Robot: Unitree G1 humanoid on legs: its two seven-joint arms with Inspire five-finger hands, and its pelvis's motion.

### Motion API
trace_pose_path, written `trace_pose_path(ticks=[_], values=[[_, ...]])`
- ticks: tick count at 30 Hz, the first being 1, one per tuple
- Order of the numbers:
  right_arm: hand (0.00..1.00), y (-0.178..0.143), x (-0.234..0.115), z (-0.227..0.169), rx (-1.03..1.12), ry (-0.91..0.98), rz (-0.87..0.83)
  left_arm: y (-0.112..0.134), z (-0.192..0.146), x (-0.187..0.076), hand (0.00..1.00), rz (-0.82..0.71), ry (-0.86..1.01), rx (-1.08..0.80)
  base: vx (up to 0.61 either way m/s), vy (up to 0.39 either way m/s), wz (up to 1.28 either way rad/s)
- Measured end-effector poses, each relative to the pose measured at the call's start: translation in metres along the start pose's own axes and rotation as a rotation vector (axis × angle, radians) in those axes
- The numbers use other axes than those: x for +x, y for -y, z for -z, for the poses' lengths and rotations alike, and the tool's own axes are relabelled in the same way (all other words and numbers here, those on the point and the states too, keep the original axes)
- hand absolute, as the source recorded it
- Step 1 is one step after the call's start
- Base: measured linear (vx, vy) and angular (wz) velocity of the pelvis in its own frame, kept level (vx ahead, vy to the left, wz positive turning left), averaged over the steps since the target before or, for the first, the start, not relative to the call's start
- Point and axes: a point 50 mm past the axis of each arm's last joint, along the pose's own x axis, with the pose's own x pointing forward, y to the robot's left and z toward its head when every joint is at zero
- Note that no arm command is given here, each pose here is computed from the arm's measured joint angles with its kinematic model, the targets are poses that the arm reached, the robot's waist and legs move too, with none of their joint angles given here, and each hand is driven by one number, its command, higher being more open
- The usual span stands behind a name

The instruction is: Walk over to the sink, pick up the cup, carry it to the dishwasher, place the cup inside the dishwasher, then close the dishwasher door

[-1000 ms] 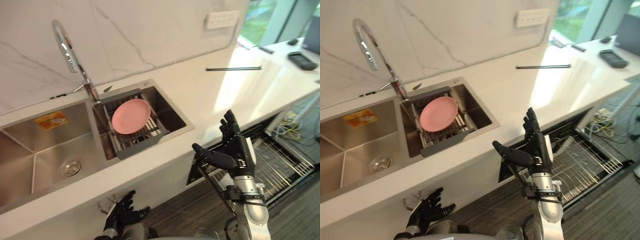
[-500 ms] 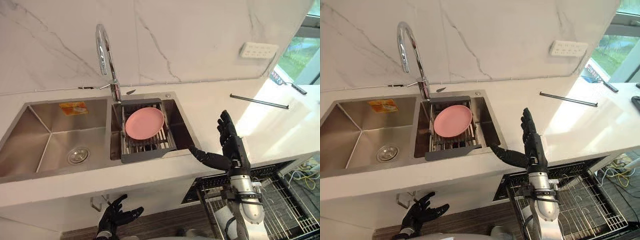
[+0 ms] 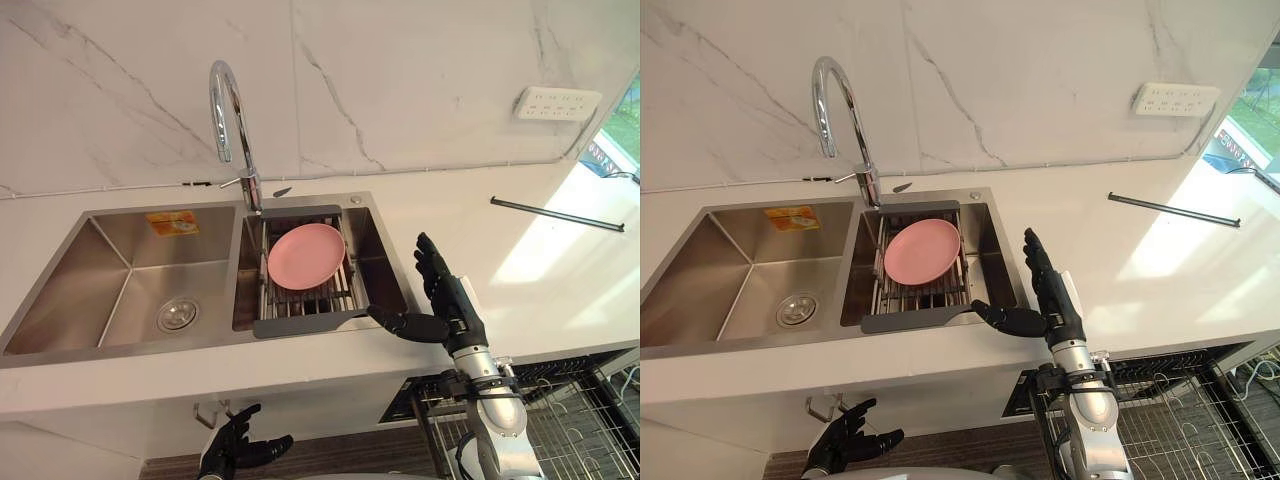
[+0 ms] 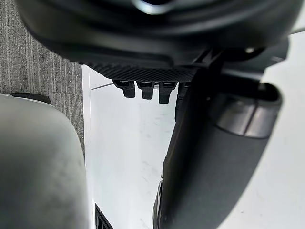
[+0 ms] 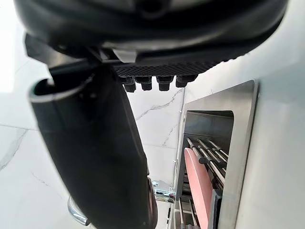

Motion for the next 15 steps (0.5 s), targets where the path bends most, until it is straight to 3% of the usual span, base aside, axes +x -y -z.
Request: trace_pose_path(ticks=[15], values=[[1.00,0.0079,0.0059,-0.0041,-0.115,0.004,0.129,-0.0048,0.0090,-0.0052,1.00,0.018,-0.056,0.086,0.05,0.009,0.01]])
